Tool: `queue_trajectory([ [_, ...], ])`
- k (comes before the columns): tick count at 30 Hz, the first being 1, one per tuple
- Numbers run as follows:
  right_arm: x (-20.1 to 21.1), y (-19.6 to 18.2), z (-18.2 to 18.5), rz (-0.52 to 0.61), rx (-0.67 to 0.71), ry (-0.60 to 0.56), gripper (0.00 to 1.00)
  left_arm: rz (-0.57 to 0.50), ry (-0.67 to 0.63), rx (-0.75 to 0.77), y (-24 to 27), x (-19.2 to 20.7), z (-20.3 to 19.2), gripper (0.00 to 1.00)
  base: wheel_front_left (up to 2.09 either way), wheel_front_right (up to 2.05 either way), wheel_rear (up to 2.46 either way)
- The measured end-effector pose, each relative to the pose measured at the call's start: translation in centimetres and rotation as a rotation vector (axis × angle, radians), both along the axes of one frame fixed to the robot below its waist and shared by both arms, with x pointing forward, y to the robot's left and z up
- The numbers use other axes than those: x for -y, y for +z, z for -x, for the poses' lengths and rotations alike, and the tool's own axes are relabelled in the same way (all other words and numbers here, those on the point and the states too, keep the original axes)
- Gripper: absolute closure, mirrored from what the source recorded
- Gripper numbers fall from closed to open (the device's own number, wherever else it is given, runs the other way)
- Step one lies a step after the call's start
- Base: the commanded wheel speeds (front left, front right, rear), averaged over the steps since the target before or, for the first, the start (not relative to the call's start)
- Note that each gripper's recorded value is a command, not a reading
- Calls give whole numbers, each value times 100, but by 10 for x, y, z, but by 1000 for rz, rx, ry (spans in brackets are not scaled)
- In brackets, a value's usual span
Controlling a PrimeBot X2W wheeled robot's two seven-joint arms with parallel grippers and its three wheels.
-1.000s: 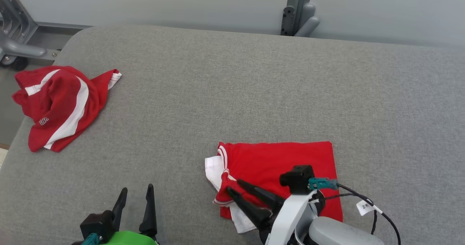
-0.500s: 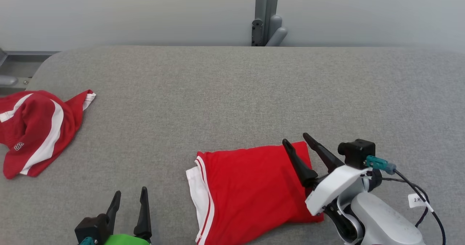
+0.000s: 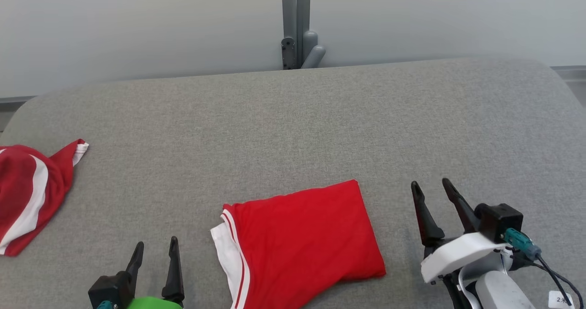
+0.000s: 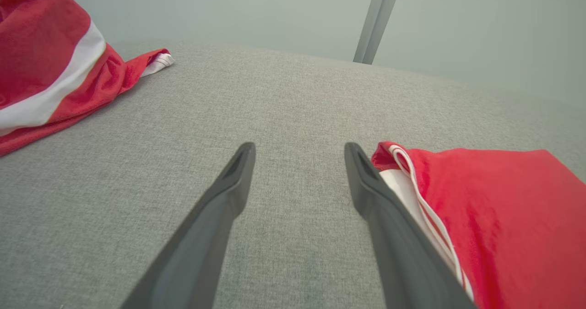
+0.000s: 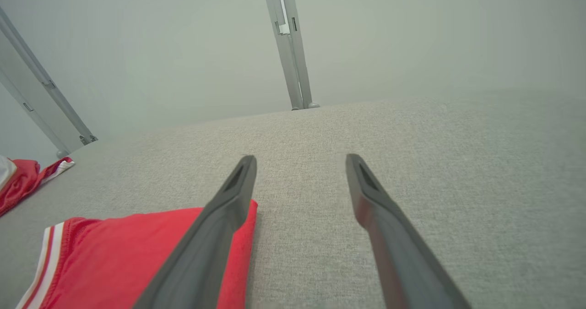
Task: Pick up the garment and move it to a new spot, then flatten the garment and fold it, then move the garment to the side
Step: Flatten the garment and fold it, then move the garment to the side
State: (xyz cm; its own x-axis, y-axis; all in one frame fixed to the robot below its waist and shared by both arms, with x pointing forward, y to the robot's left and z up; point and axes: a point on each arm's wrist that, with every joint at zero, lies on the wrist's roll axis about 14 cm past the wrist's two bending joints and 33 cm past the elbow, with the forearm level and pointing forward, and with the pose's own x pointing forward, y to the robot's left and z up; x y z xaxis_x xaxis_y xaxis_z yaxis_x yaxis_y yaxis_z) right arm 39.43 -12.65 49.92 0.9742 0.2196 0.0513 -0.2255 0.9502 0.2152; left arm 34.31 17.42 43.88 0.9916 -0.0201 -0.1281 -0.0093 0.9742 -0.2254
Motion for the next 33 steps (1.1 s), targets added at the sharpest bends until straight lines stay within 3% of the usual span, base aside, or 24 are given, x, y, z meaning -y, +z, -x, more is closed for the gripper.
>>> queue_trajectory([
  [8, 35, -8, 22, 30, -12, -120, 0, -30, -26, 33, 10, 5, -7, 0, 0, 0, 0],
  [17, 44, -6, 34, 57, 0, -150, 0, -39, -28, 56, 17, 5, -4, 0, 0, 0, 0],
  [28, 34, -13, 35, 18, -26, -126, 0, -30, -9, 52, 16, -1, -1, 0, 0, 0, 0],
  [33, 2, -31, 36, -8, -88, -32, 0, -22, -12, 32, 9, 1, 0, 0, 0, 0, 0],
])
